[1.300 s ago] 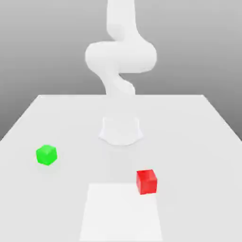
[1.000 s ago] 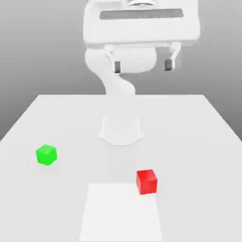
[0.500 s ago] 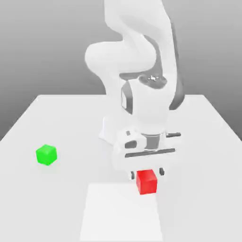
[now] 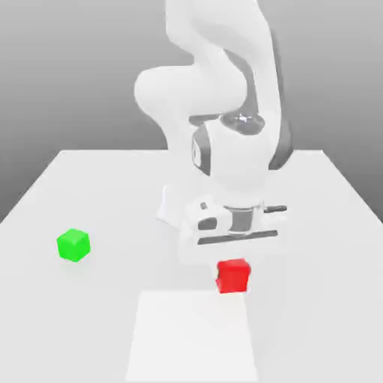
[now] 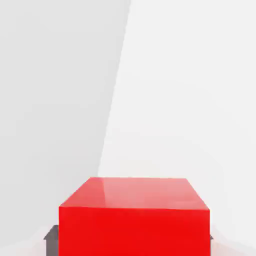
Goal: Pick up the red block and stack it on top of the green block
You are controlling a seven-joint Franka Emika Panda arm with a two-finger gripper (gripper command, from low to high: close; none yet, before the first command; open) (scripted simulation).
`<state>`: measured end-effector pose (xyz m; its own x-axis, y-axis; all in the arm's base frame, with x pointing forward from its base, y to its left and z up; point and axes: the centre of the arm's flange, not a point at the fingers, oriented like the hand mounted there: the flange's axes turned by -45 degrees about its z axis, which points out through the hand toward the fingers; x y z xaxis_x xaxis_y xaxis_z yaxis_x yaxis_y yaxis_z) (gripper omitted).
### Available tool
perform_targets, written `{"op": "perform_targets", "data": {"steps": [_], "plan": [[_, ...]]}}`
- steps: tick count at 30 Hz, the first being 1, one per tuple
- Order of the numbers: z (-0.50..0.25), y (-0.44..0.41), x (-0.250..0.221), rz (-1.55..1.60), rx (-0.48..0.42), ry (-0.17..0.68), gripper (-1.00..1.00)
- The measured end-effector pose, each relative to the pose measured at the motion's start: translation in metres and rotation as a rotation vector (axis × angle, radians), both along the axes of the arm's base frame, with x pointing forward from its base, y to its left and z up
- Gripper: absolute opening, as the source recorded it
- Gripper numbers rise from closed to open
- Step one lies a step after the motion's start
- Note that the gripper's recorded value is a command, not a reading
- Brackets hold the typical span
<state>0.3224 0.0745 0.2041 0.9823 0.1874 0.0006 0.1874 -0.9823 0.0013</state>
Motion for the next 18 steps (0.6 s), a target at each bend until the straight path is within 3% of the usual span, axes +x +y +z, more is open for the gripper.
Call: {"op": "perform_targets", "data": {"steps": [9, 18], "plan": [[0.028, -0.160, -0.007, -0.194, -0.013, -0.006, -1.00], [0.041, -0.303, -0.101, -0.406, -0.008, 0.000, -1.00]]}}
